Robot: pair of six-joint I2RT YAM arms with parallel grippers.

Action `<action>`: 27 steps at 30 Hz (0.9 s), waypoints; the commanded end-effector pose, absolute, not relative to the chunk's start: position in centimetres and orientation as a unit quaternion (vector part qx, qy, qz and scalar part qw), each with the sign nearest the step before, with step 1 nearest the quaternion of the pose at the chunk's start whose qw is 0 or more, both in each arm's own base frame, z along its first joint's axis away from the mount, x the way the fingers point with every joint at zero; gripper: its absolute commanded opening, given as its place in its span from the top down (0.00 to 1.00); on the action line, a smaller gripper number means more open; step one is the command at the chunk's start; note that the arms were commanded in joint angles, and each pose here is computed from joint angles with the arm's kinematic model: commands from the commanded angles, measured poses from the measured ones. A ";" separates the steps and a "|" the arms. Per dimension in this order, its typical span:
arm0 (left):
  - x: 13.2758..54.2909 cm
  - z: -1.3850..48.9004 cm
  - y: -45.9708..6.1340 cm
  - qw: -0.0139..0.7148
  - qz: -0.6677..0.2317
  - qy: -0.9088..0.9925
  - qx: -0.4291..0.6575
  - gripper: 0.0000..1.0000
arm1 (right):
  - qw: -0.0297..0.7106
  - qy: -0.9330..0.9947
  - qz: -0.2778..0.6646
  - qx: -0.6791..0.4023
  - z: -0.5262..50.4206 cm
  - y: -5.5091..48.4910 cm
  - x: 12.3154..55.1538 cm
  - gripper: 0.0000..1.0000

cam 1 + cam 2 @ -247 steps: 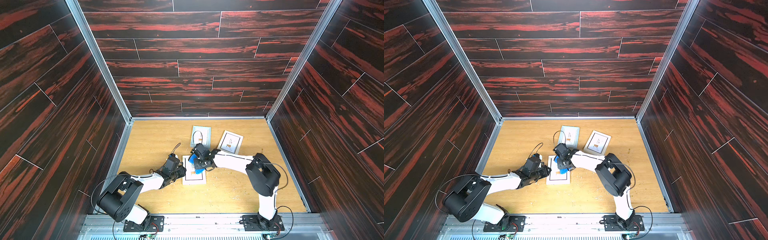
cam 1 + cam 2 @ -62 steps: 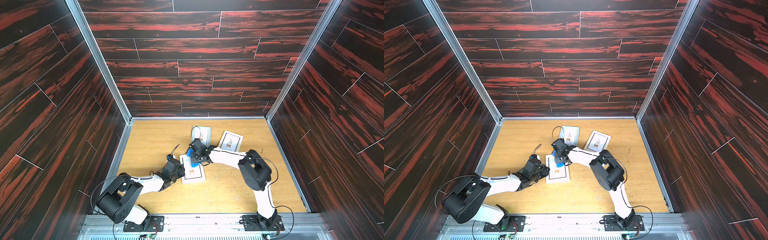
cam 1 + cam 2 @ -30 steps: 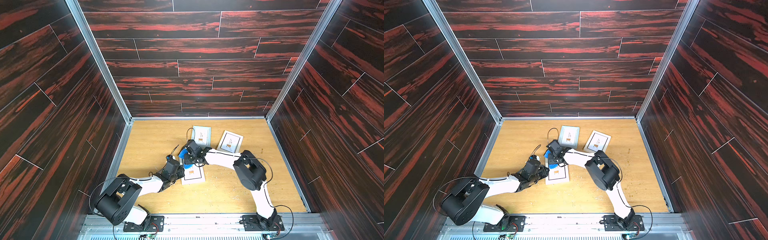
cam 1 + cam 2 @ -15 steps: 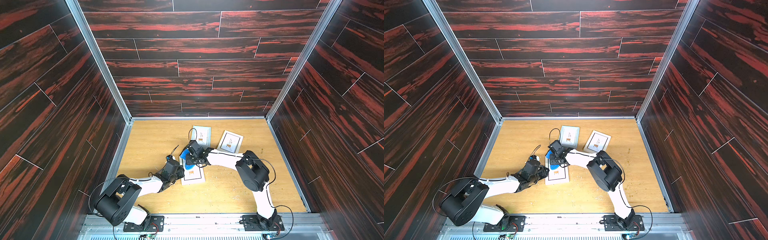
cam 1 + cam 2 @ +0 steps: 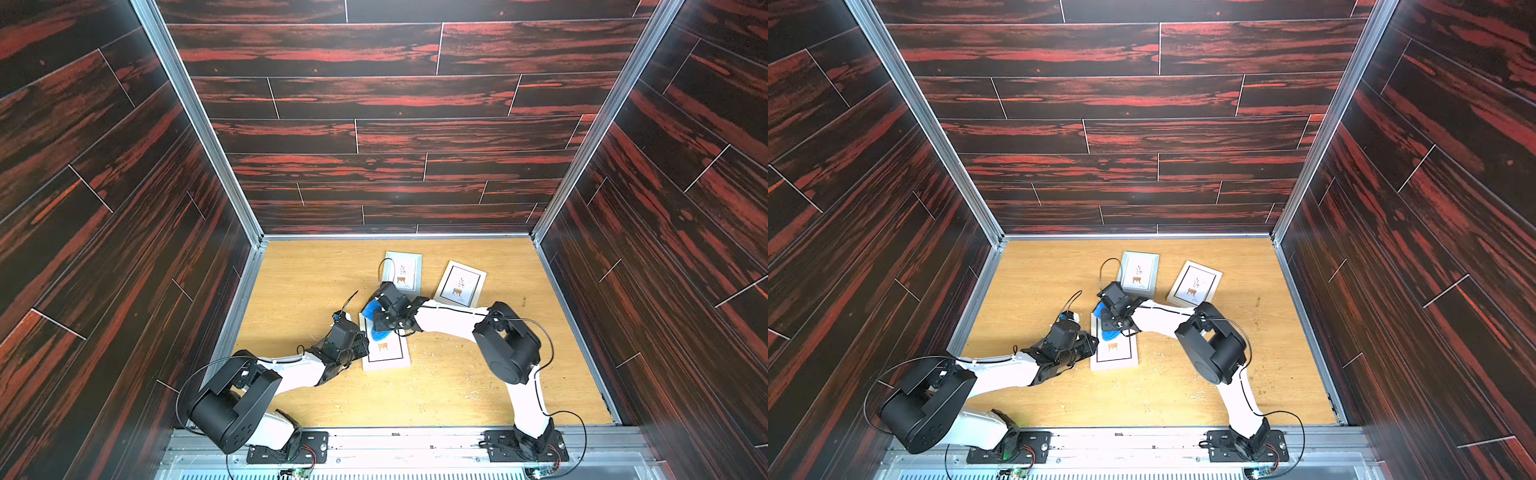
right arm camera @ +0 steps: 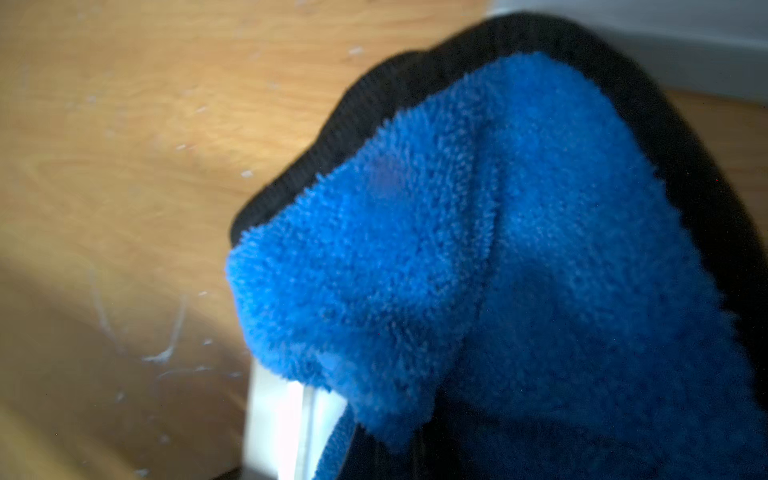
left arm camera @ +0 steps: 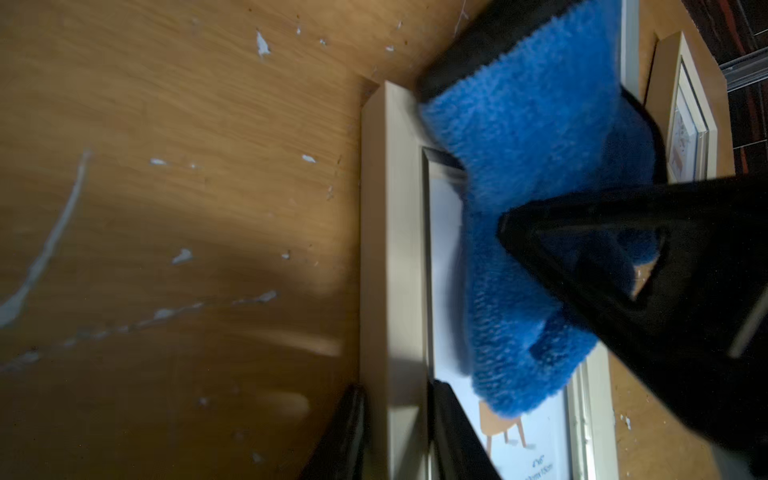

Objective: Wipe the picture frame with a cloth
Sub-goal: Wipe the dirt from the picture frame.

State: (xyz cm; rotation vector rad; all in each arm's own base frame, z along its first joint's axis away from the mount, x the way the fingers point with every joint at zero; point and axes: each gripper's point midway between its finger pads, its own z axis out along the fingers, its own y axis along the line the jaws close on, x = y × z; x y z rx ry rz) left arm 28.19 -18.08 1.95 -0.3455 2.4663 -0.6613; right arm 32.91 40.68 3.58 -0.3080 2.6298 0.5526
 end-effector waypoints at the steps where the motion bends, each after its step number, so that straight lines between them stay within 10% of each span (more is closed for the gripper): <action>1: 23.1 -2.8 -15.1 0.186 -0.170 0.959 -0.130 0.70 | 0.200 0.962 0.158 -0.100 2.1 38.4 33.2 1.00; 27: 23.1 -2.0 -15.1 0.199 -0.180 0.955 -0.124 0.66 | 0.220 0.958 0.157 -0.099 3.3 34.3 32.5 1.00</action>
